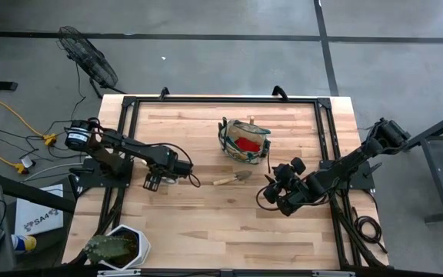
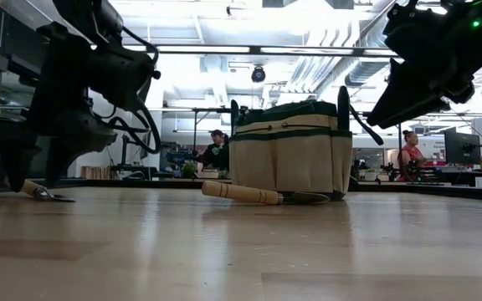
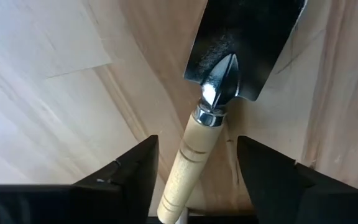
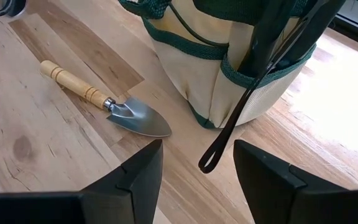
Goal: Pick & Place Garden tools in Gardening bag
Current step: Put the left brown trowel into the gardening bag
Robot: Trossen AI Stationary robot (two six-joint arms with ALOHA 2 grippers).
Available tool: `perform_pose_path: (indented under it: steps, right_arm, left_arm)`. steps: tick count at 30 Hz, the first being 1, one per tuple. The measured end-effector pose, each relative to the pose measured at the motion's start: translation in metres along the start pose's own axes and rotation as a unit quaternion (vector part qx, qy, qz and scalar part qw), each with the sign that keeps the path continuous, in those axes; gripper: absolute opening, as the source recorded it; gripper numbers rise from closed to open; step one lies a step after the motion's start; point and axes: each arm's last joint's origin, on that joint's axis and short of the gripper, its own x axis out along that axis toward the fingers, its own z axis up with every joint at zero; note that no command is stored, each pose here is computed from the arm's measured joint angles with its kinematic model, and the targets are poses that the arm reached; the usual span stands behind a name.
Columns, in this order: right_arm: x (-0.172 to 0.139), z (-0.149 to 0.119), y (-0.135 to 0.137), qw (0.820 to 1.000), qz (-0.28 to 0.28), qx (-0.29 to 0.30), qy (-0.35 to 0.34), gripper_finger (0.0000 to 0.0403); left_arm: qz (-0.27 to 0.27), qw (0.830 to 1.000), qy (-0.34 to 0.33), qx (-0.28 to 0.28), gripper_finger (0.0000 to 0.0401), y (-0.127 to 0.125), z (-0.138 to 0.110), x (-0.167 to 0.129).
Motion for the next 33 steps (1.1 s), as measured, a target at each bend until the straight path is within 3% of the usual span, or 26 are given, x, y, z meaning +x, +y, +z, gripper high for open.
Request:
perform_pose_path:
  steps: [8,21,33]
  right_arm:
    - [0.0,0.0,0.001,1.0,0.005,0.004,0.003,0.0189]
    - [0.0,0.0,0.001,1.0,0.008,0.006,0.006,0.0189]
    - [0.0,0.0,0.002,1.0,0.01,0.007,0.006,0.0189]
  left_arm:
    - [-0.002,1.0,-0.002,0.002,0.0162,0.0,0.0,0.0]
    - [-0.021,0.999,-0.016,0.018,0.0159,-0.001,0.003,0.001]
    - [-0.032,0.998,0.043,0.027,0.0159,-0.003,0.011,0.019]
